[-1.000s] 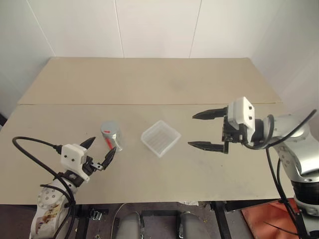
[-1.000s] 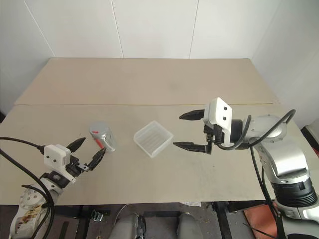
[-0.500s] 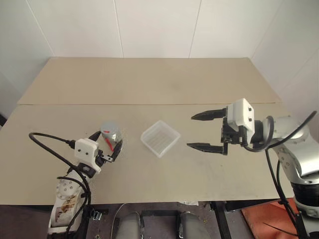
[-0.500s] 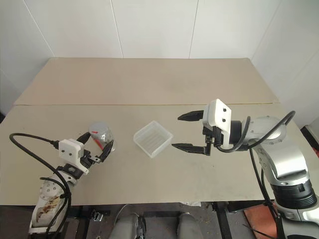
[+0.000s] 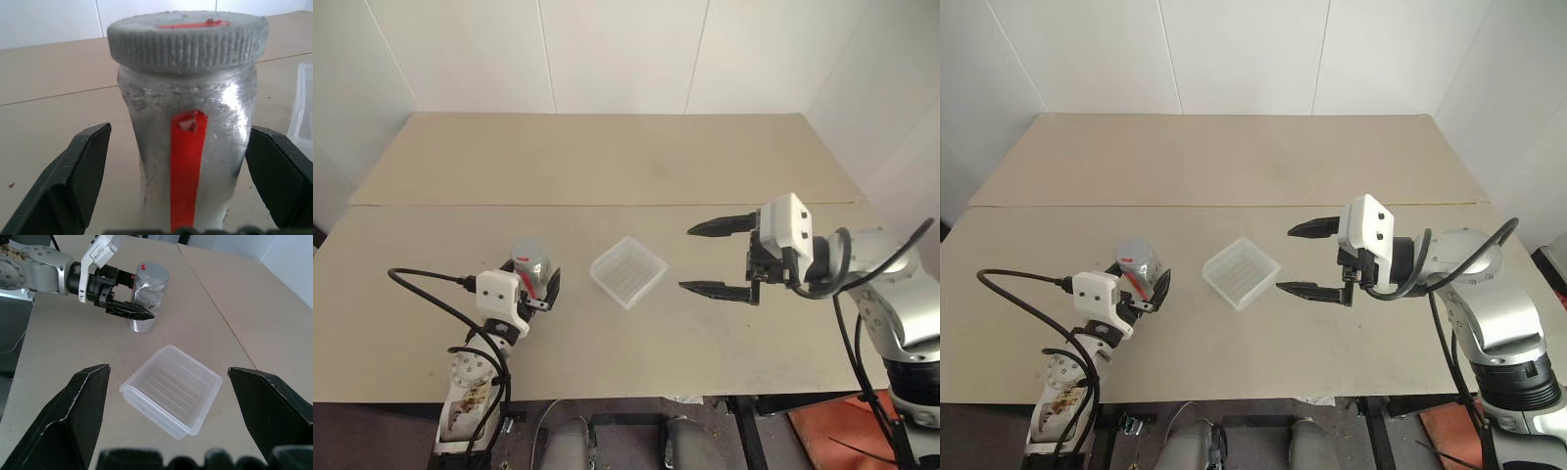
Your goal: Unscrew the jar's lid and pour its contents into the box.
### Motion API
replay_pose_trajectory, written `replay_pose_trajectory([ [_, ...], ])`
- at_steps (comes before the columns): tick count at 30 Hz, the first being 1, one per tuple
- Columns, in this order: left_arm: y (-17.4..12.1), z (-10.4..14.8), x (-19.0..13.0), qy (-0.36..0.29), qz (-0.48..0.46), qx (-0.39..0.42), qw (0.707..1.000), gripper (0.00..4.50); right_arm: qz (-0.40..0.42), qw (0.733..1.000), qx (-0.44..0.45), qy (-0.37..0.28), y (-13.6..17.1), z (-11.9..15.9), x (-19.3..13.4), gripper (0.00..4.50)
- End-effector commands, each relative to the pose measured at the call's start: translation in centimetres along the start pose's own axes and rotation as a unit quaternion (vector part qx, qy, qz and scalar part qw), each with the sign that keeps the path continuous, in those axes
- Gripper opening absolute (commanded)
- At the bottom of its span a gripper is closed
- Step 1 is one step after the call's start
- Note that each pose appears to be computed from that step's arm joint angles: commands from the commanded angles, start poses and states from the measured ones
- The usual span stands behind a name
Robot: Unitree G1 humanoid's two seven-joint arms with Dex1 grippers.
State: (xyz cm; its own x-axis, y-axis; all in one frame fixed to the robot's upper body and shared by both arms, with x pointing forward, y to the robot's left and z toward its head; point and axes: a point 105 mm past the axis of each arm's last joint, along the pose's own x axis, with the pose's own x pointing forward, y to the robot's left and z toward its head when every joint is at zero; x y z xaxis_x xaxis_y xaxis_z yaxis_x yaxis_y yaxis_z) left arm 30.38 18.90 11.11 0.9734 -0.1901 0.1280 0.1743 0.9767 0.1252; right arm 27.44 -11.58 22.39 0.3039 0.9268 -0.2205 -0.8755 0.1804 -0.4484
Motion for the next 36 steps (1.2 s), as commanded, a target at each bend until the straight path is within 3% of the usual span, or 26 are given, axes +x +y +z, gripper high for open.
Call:
replay_pose_trajectory([
  [1, -0.4, 2.2, 0.7, -0.037, 0.001, 0.002, 0.999, 4.45, -0.004, 0.999, -0.039, -0.021, -0.3, 1.7, -0.2, 4.5],
  [8, -0.8, 2.0, 1.2, -0.037, -0.009, 0.007, 0.999, 4.3, -0.008, 0.999, -0.04, -0.023, -0.6, 1.7, -0.1, 4.5],
  [16, -1.0, 2.2, 1.6, -0.04, -0.011, -0.004, 0.999, 2.02, -0.006, 0.999, -0.04, -0.025, -0.6, 1.8, 0.0, 4.5],
  [21, -0.7, 3.6, 1.8, -0.043, -0.038, 0.001, 0.998, 2.02, -0.003, 0.998, -0.038, -0.042, -0.4, 2.3, 0.9, 4.5],
  [26, -1.7, 6.8, 2.1, -0.04, -0.193, 0.021, 0.98, 2.02, -0.006, 0.997, -0.029, -0.072, -0.9, 3.2, 3.0, 4.5],
  [32, -2.4, 11.1, 1.9, -0.039, -0.405, 0.025, 0.913, 2.02, 0.001, 0.989, 0.025, -0.146, -2.1, 7.0, 6.4, 4.5],
  [36, -2.9, 12.1, 1.9, -0.026, -0.516, 0.042, 0.855, 2.02, -0.002, 0.981, 0.09, -0.169, -3.2, 9.9, 9.1, 4.5],
])
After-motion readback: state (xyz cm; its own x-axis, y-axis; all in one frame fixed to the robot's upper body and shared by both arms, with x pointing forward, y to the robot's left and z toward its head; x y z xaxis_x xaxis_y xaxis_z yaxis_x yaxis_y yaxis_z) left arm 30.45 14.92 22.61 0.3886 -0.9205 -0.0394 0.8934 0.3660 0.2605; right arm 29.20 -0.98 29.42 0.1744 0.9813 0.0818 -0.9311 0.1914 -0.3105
